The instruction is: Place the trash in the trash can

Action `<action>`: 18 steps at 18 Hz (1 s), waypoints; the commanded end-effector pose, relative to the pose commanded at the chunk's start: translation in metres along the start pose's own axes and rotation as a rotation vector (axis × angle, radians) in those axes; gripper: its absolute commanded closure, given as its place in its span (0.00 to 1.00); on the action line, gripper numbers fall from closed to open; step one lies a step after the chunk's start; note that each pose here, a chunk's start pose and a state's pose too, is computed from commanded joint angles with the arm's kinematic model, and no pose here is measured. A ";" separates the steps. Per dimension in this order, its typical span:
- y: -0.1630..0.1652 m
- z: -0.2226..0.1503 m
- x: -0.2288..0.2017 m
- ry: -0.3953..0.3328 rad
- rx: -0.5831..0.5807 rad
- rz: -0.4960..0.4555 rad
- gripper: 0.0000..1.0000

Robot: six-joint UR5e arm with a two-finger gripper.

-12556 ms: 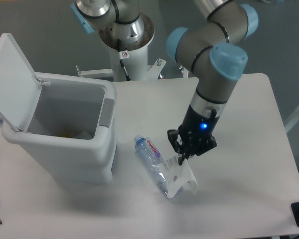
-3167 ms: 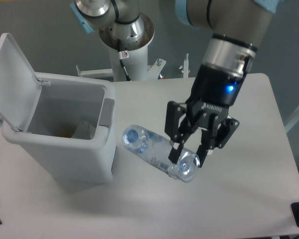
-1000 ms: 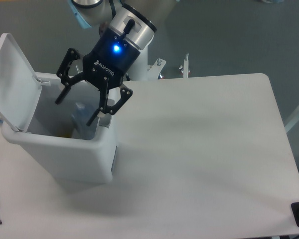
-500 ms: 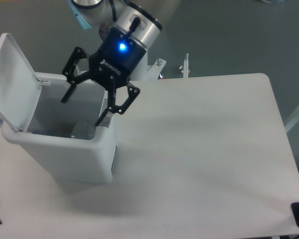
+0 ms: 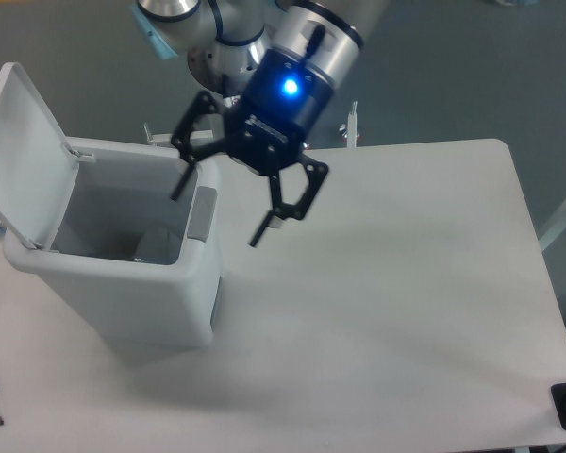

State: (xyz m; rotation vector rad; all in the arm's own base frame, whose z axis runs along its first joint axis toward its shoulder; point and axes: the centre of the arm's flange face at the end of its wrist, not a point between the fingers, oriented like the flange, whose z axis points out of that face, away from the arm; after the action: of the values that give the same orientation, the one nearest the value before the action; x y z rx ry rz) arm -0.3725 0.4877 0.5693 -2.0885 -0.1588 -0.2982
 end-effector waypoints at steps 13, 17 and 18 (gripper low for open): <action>0.105 -0.006 -0.182 -0.319 -0.281 -0.100 0.00; 0.129 -0.001 -0.198 -0.308 -0.435 -0.013 0.00; 0.132 -0.004 -0.202 -0.309 -0.471 0.008 0.00</action>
State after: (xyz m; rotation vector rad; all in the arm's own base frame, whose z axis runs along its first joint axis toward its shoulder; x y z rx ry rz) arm -0.5364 0.4185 0.4065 -2.5959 -0.2855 0.0000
